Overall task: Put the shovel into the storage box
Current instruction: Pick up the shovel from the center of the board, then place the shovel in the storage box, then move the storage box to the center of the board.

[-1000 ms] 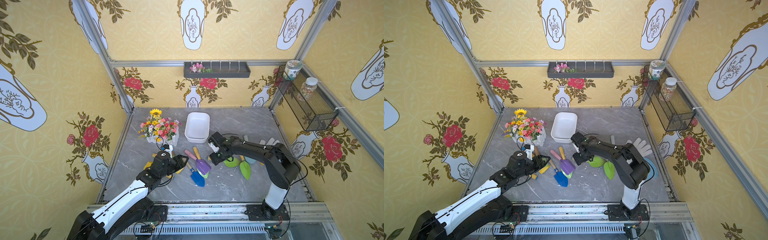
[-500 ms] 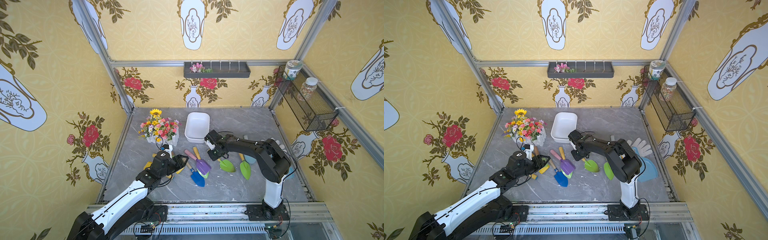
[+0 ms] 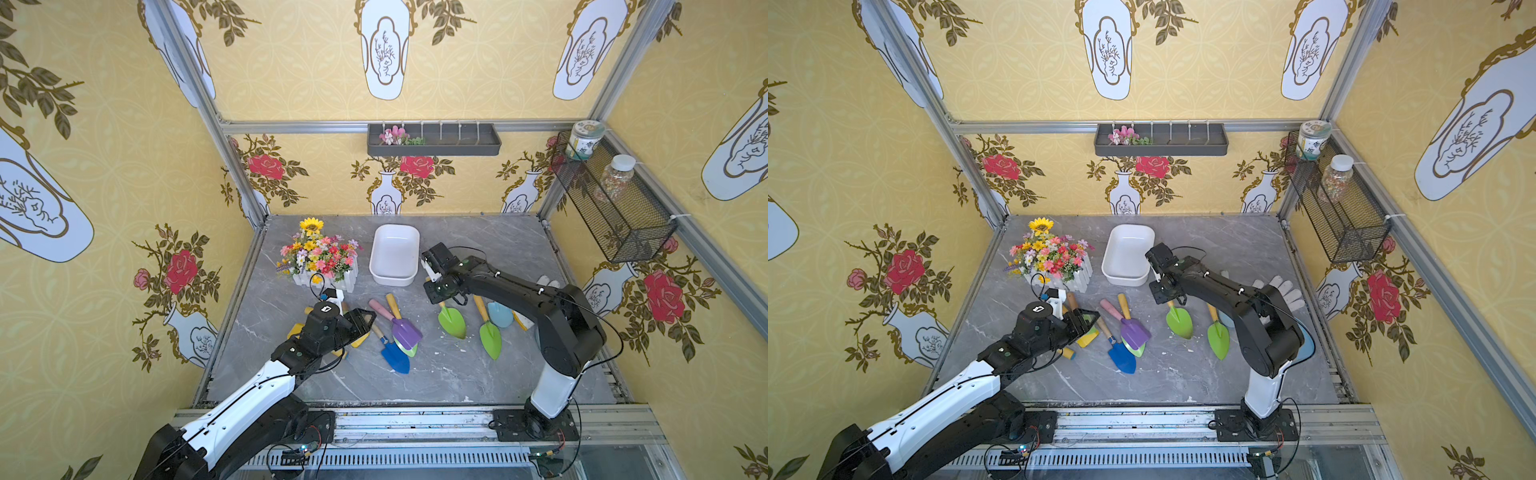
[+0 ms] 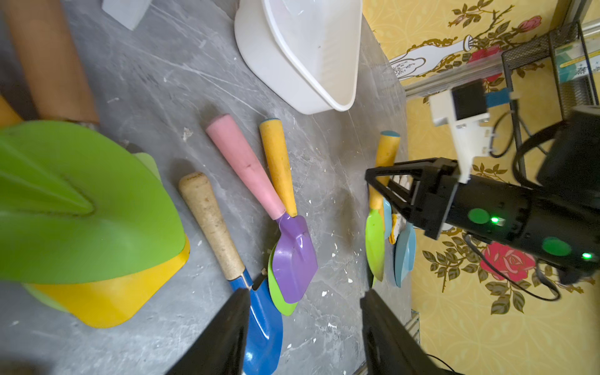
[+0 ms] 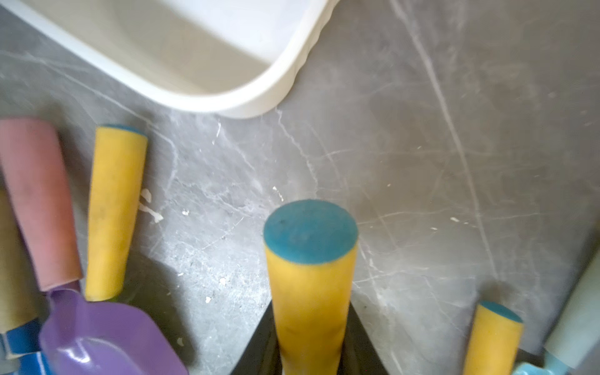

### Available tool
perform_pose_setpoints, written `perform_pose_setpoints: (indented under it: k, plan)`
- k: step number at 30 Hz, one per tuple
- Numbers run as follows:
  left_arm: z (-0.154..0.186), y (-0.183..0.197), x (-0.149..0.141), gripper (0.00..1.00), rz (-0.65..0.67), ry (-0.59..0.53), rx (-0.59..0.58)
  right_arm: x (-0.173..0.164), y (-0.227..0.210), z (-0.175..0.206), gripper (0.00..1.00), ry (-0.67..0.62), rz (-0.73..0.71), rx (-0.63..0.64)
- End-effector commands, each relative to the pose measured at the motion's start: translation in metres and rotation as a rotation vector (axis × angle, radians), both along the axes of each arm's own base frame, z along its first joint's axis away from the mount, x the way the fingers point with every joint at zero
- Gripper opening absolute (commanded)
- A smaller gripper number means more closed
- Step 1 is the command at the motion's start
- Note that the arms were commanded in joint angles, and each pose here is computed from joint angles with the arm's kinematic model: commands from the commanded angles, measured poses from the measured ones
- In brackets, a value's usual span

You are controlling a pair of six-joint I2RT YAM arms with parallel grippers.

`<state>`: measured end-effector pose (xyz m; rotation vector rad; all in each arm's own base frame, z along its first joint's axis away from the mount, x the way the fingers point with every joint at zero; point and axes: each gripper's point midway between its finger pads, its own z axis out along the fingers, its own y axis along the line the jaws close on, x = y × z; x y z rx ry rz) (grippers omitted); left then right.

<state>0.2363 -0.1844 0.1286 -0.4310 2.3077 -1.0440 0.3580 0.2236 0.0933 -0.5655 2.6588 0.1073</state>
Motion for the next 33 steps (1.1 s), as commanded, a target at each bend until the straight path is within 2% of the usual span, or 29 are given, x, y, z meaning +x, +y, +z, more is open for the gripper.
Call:
perform_pose_setpoints:
  k: [1,7,12,24,33]
  plan:
    - [0.002,0.010,0.005,0.60,0.058,-0.007,0.037,0.007,0.003,0.027,0.21,-0.014,-0.058,0.045]
    - [0.017,0.028,0.008,0.63,0.136,-0.024,0.083,0.048,0.033,0.073,0.21,-0.062,-0.139,0.190]
    - [0.020,0.034,0.004,0.63,0.153,-0.018,0.098,0.091,0.055,0.086,0.21,-0.074,-0.247,0.309]
    - [0.012,0.041,-0.008,0.64,0.158,0.009,0.097,0.180,0.072,0.043,0.20,-0.037,-0.537,0.706]
    - [0.005,0.043,-0.011,0.64,0.164,0.022,0.096,0.201,0.065,0.010,0.20,0.002,-0.626,0.685]
